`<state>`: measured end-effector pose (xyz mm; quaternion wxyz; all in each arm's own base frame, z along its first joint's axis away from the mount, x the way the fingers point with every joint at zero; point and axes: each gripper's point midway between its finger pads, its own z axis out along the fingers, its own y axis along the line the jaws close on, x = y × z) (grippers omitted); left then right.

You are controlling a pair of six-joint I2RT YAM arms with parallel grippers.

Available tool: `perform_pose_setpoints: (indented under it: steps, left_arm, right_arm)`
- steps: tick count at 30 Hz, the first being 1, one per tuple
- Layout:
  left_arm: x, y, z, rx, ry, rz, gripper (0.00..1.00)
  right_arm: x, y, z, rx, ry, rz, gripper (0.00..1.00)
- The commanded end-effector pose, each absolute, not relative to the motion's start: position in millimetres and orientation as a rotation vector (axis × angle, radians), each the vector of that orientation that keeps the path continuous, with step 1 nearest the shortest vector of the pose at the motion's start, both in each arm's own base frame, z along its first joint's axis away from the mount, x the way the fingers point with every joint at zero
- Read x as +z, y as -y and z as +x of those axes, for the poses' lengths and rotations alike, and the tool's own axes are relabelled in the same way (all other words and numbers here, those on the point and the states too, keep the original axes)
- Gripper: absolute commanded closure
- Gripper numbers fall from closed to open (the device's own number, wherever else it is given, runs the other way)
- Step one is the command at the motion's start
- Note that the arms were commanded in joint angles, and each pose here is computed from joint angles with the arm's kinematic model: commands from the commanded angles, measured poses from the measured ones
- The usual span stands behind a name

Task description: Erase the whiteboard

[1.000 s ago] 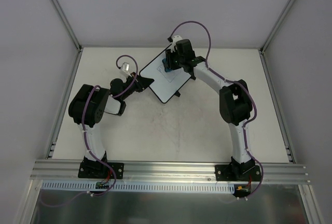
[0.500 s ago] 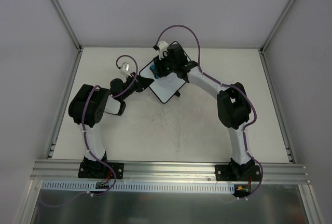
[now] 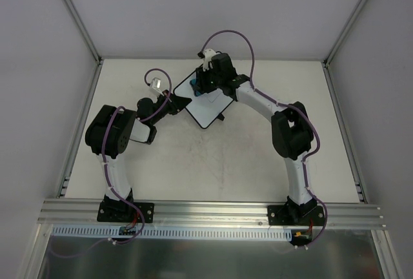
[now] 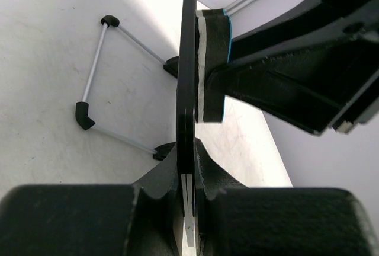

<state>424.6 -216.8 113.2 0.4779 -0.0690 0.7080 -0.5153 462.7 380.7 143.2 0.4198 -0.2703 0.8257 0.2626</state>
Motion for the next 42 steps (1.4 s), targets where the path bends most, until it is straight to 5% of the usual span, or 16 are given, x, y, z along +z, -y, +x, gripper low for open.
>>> perform_pose_setpoints:
  steps: [1,18,31,42]
  left_arm:
    - [172,226,409,-1.301,-1.468,0.049,1.00]
    - [172,226,408,-1.303,-1.463,0.045,1.00]
    - [171,226,408,-1.305,-1.464,0.043,1.00]
    - [171,227,409,-1.307,-1.463,0.051,1.00]
  right_arm:
    - [98,-335,483,0.610,-2.267,-0.420,1.00]
    - [44,-235,511,0.584,-2.455,0.194,1.00]
    - [36,-218,507,0.554,-2.478,0.288,1.00]
    - [56,-248,495,0.542,-2.437,0.044,1.00]
